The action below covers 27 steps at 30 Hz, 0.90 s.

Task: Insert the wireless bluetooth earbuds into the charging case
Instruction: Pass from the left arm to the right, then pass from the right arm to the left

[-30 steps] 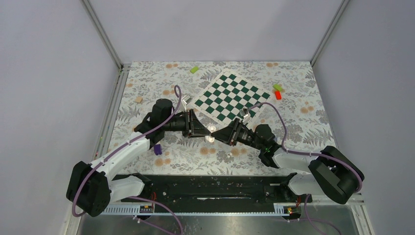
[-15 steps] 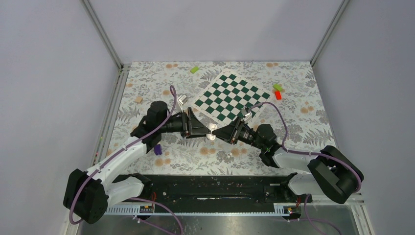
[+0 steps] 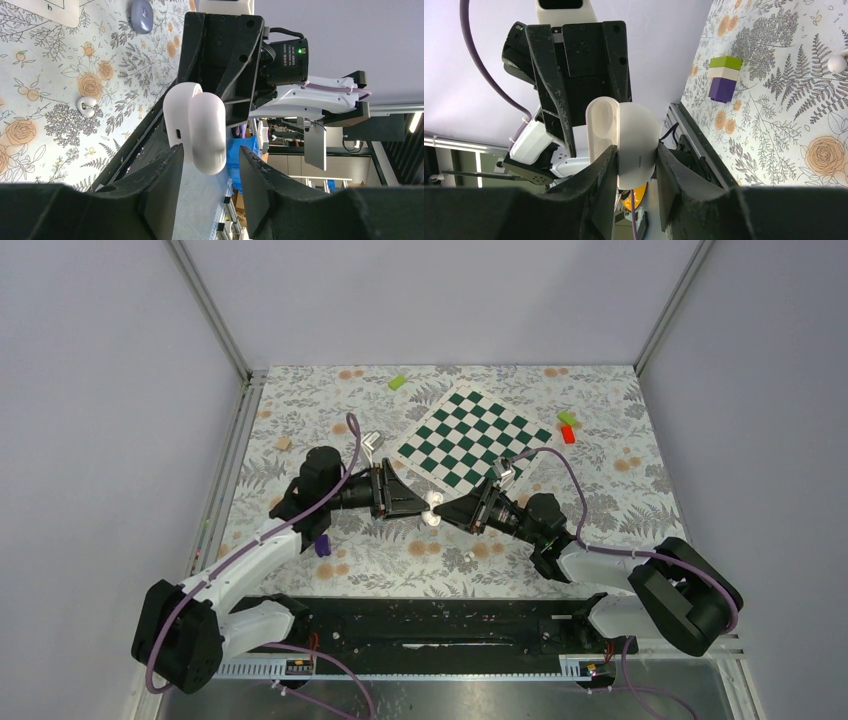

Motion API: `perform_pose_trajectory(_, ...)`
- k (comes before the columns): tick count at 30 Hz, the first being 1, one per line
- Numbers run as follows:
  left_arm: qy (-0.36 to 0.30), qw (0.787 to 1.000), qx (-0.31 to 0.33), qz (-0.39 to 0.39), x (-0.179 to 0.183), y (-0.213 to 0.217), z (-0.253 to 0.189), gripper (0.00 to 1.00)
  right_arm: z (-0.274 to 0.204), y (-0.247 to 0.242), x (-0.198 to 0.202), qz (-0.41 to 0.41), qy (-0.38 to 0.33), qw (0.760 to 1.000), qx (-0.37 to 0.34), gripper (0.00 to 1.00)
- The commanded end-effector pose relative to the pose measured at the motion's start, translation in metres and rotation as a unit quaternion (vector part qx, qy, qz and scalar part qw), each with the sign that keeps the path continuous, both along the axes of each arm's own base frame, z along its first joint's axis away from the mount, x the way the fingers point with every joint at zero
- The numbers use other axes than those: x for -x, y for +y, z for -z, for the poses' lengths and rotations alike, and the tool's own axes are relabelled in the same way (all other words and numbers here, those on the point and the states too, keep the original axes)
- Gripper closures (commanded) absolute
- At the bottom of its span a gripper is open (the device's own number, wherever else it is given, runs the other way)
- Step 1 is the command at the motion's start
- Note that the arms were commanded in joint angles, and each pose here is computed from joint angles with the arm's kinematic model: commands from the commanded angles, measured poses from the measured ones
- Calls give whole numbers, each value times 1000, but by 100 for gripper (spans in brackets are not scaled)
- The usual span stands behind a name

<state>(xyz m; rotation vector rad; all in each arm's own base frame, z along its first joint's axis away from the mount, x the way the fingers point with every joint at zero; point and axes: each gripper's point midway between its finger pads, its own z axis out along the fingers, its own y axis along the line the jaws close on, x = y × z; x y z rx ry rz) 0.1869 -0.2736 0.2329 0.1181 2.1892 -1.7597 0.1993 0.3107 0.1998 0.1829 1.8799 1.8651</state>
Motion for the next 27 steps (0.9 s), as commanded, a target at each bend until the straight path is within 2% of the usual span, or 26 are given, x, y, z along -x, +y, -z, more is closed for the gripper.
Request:
perform_pose_trajectory(1,-22,1000,20,10,-4,-3,-9,57,-23,1,1,-9,-35,999,-30,87)
perform_pose_trajectory(4,-19,1000,21,12,-4,-4,-9,61,-23,1,2,-11,-35,999,-30,87)
perform_pose_trajectory(13,-19,999,28,12,-5,-5,-11,66,-22,2,2,-13,-34,999,-29,87)
perform_pose_trajectory(17,-15,999,27,13,-4,-5,-8,77,-19,2,1,-13,-31,999,-27,87)
perform_pose_trajectory(18,-15,999,27,13,-4,-5,-8,75,-19,2,1,-13,-31,999,-27,87)
perform_pose_trajectory(22,-15,999,25,14,-3,-4,-7,57,-20,2,2,-14,-31,999,-27,87)
perform_pose_trajectory(27,-49,998,-25,-15,-10,2,-9,46,-17,2,2,-13,-28,999,-12,88)
